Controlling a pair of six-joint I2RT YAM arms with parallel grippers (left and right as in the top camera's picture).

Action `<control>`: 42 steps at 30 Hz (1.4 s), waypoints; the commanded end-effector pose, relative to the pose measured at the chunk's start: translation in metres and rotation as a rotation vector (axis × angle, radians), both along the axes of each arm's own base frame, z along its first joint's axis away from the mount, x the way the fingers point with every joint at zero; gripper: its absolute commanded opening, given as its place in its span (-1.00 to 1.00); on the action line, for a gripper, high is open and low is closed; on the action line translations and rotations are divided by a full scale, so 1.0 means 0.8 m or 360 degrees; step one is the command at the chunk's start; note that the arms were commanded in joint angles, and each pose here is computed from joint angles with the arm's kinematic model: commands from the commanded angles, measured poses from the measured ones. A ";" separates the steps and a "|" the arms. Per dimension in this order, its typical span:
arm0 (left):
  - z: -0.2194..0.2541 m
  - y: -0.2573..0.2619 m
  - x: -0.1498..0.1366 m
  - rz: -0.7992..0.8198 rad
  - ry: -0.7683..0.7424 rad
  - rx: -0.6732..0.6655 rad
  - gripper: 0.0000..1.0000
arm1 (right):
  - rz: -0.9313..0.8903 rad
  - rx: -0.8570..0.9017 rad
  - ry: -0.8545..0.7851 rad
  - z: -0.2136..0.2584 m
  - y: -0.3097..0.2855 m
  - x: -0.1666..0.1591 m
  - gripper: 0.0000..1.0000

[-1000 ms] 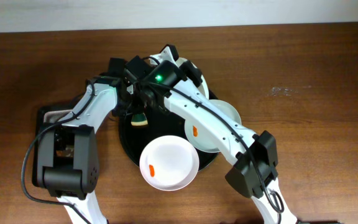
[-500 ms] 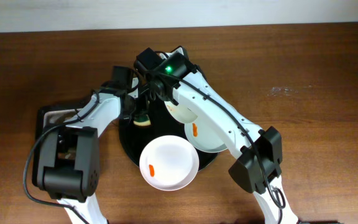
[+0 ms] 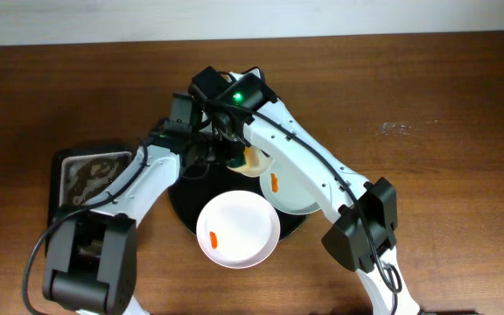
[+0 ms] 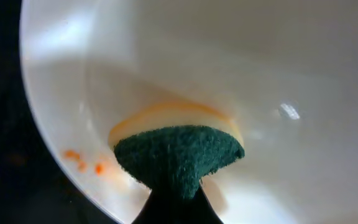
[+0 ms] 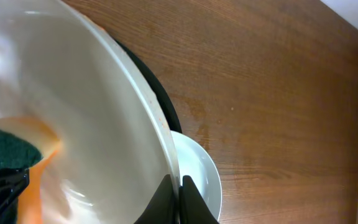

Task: Clean dirty plates on tray and stack at the side
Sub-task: 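Tilt the plate up with the right gripper and scrub it with the sponge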

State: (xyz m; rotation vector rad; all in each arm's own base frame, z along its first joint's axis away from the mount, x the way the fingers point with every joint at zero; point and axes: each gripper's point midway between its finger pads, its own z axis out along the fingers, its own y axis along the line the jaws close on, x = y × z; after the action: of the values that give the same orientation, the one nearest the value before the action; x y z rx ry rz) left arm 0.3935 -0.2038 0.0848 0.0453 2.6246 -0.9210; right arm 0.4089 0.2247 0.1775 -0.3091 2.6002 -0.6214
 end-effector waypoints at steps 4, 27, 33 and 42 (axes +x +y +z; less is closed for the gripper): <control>-0.047 0.013 -0.019 0.0067 0.0164 0.0098 -1.00 | -0.0011 0.0120 -0.0081 0.032 0.007 -0.002 -0.92; 0.001 0.050 0.004 0.0248 0.0092 0.0035 -1.00 | -0.0039 0.0123 -0.0083 0.037 0.001 -0.006 -0.92; 0.012 0.023 -0.024 0.0058 0.0196 -0.0148 -1.00 | -0.0039 0.0132 -0.0098 0.037 0.003 -0.004 -0.92; -0.075 0.052 -0.031 0.0142 0.0370 0.0105 -1.00 | -0.0034 0.0130 -0.0097 0.038 0.003 -0.004 -0.92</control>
State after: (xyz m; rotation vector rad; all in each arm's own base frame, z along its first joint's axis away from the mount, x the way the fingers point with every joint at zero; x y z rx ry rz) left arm 0.3682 -0.1774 0.0412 -0.1710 2.8131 -0.9710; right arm 0.4049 0.2261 0.1801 -0.2785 2.6177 -0.5814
